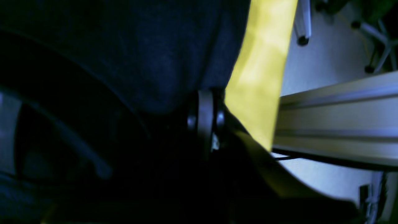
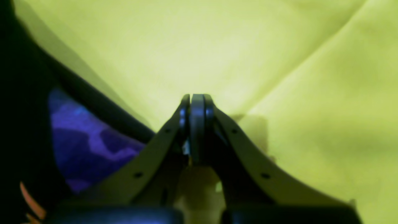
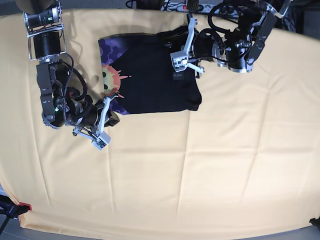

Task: Fold the T-shirt properly
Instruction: 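Grasp the folded bundle with both grippers and rotate it upright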

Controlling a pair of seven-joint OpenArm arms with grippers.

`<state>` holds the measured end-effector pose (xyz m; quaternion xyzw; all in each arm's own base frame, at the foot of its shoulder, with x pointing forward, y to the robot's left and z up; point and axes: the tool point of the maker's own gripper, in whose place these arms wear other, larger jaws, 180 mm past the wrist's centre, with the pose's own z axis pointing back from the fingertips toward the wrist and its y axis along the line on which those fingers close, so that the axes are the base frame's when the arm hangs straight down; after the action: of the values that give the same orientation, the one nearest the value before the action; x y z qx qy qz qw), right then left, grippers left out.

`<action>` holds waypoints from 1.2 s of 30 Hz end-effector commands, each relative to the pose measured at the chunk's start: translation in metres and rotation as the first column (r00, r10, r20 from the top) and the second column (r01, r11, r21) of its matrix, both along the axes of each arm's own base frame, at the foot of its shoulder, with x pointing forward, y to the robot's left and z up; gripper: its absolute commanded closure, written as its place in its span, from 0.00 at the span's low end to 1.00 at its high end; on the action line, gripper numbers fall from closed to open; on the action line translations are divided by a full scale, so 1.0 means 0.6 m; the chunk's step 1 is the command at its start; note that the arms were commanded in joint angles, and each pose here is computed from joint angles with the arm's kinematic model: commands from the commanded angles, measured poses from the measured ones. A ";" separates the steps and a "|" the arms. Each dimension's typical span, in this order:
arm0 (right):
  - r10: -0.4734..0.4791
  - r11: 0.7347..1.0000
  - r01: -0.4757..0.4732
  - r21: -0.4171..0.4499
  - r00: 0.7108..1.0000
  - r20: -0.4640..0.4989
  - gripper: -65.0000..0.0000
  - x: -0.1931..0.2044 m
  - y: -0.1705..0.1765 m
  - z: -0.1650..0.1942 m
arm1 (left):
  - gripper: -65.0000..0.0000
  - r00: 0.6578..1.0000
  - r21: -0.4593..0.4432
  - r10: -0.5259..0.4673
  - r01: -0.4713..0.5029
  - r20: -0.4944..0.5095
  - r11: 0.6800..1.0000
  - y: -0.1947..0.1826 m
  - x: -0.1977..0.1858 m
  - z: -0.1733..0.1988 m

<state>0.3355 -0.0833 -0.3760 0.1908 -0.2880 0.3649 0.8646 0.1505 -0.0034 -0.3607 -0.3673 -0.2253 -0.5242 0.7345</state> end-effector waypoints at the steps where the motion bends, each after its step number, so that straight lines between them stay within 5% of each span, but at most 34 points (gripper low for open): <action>1: 0.006 1.000 -0.006 -0.010 1.000 0.023 1.00 0.012 -0.007 0.017 | 1.00 1.000 0.008 -0.005 0.004 0.021 1.000 0.003 0.014 0.000; 9: 0.022 1.000 -0.022 -0.006 1.000 -0.007 1.00 -0.019 -0.004 0.006 | 1.00 0.997 0.106 0.016 -0.024 0.074 0.994 0.028 0.100 -0.042; 18: 0.067 0.998 -0.068 0.007 0.998 0.018 1.00 -0.090 0.019 0.015 | 1.00 0.984 0.153 0.055 -0.081 0.168 0.985 0.058 0.200 -0.023; 26: -0.007 1.000 0.007 0.004 0.995 0.099 1.00 -0.155 0.002 0.075 | 1.00 0.940 0.081 0.101 -0.134 0.325 0.988 0.076 0.294 0.051; 31: -0.030 0.997 0.025 0.071 0.996 0.079 1.00 -0.225 0.025 0.081 | 1.00 0.917 -0.110 0.222 -0.197 0.330 0.974 0.066 0.344 0.084; 36: -0.124 0.992 0.128 -0.007 0.973 0.193 1.00 -0.209 -0.002 0.107 | 1.00 0.927 0.011 0.184 -0.199 0.327 0.980 0.102 0.365 0.114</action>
<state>0.2046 -0.0871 -0.3234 0.1227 -0.3552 0.3262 0.8674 0.3558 0.0650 -0.3219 -0.2289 -0.3223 -0.5062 0.7664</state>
